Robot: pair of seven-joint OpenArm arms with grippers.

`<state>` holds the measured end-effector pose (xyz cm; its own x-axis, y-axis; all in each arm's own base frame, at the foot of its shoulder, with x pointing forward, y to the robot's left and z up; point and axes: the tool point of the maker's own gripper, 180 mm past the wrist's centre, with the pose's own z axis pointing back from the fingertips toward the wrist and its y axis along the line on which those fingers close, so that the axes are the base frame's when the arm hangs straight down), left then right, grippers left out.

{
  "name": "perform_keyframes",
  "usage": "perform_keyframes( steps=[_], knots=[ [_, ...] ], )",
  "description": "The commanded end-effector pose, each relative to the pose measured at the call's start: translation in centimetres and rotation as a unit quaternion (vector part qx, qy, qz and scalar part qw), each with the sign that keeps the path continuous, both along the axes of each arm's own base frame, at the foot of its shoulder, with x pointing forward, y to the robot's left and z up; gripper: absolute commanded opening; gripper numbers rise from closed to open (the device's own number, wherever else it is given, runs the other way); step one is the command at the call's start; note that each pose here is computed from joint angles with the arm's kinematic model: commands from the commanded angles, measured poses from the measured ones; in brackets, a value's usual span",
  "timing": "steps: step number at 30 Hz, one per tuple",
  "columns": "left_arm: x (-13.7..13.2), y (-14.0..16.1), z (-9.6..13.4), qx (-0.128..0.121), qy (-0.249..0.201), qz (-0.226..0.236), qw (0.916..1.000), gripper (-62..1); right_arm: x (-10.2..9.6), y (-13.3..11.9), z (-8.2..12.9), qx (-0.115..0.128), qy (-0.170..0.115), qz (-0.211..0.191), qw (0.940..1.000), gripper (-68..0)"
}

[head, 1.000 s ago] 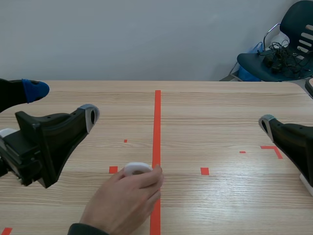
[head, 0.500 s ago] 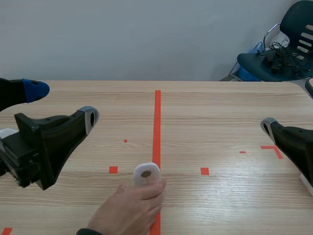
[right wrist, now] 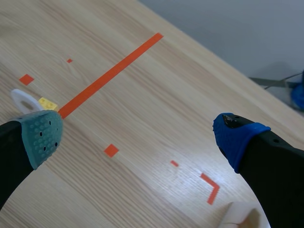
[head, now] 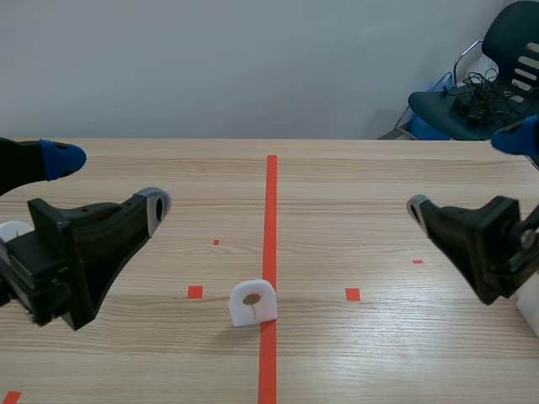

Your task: Do the leaf sorting experiment

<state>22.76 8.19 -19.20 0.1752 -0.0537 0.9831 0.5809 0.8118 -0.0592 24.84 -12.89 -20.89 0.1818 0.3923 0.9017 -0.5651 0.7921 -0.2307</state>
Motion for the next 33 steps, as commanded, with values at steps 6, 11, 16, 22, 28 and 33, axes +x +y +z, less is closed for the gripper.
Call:
perform_keyframes(
  steps=[6,11,16,22,28,33],
  knots=[
    [0.2,0.0,0.6,-0.008,-0.011,0.001,0.9999,1.4,1.1,1.8,-4.3,0.016,0.043,0.021,0.9987,0.4],
    [0.2,0.0,0.6,-0.008,-0.011,0.001,0.9999,1.4,1.8,5.1,-6.1,0.041,0.054,0.067,0.9954,0.4],
    [0.2,0.1,0.6,-0.007,-0.011,0.001,0.9999,1.4,2.1,8.5,-8.5,0.022,0.047,0.128,0.9904,0.4],
    [0.2,0.1,0.6,-0.007,-0.011,0.001,0.9999,1.4,2.9,12.5,-10.5,0.039,0.055,0.162,0.9845,-1.1],
    [0.2,0.1,0.5,-0.007,-0.010,0.001,0.9999,1.4,2.9,15.7,-13.7,0.044,0.094,0.181,0.9779,-2.7],
    [0.2,0.1,0.5,-0.007,-0.010,0.001,0.9999,1.4,2.0,17.1,-14.7,0.037,0.105,0.201,0.9732,-17.4]
  ],
)
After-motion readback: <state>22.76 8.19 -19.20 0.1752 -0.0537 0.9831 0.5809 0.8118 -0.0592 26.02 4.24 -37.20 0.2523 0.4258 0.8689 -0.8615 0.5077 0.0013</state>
